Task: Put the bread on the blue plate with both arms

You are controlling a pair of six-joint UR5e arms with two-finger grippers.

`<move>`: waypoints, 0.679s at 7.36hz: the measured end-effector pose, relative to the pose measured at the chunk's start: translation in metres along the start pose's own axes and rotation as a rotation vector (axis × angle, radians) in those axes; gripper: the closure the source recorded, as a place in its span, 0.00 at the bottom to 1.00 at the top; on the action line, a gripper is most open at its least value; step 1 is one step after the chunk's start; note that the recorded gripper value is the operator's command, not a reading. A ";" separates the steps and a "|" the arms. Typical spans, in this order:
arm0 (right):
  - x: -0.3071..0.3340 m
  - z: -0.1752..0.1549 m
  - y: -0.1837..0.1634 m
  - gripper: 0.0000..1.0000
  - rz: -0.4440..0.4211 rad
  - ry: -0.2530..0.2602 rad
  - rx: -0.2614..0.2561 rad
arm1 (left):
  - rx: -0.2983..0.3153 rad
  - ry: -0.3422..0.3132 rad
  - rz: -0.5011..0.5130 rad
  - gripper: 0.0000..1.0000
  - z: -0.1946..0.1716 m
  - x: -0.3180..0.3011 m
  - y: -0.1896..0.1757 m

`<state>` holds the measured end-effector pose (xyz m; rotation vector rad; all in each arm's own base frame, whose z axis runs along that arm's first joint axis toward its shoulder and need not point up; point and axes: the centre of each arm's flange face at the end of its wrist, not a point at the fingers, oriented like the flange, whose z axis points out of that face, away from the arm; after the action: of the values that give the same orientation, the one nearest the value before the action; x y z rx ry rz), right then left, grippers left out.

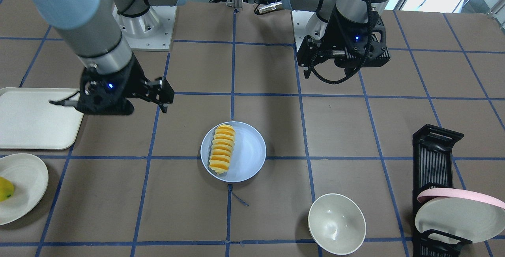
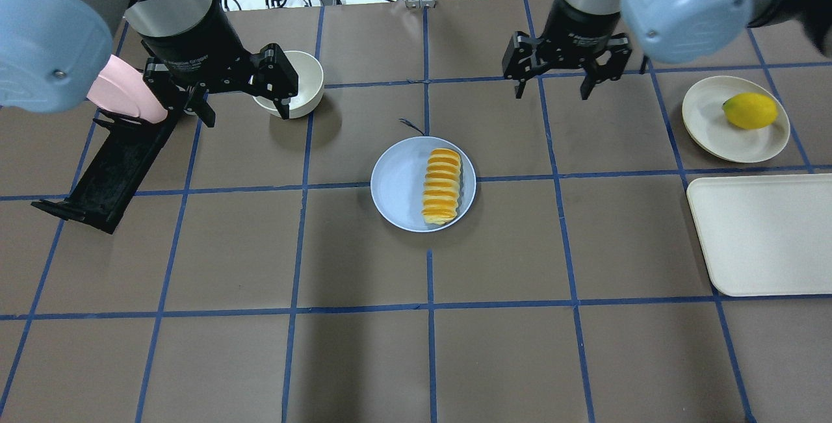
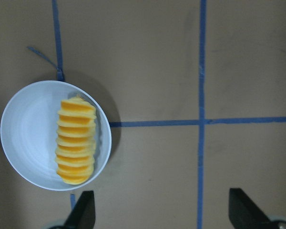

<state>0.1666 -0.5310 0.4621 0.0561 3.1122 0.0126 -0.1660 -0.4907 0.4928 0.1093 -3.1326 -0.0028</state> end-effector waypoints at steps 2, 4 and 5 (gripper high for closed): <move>0.011 -0.052 0.047 0.00 0.003 0.030 0.021 | -0.002 0.000 0.000 0.00 0.001 0.000 0.000; 0.013 -0.064 0.034 0.00 -0.015 0.027 0.091 | -0.002 0.001 0.000 0.00 0.001 0.000 0.000; 0.011 -0.066 0.022 0.00 -0.048 0.025 0.105 | -0.001 0.000 0.001 0.00 0.000 0.001 0.000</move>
<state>0.1547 -0.5089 0.5284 -0.0169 3.1360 -0.1531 -0.1665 -0.4904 0.4924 0.1072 -3.1322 -0.0046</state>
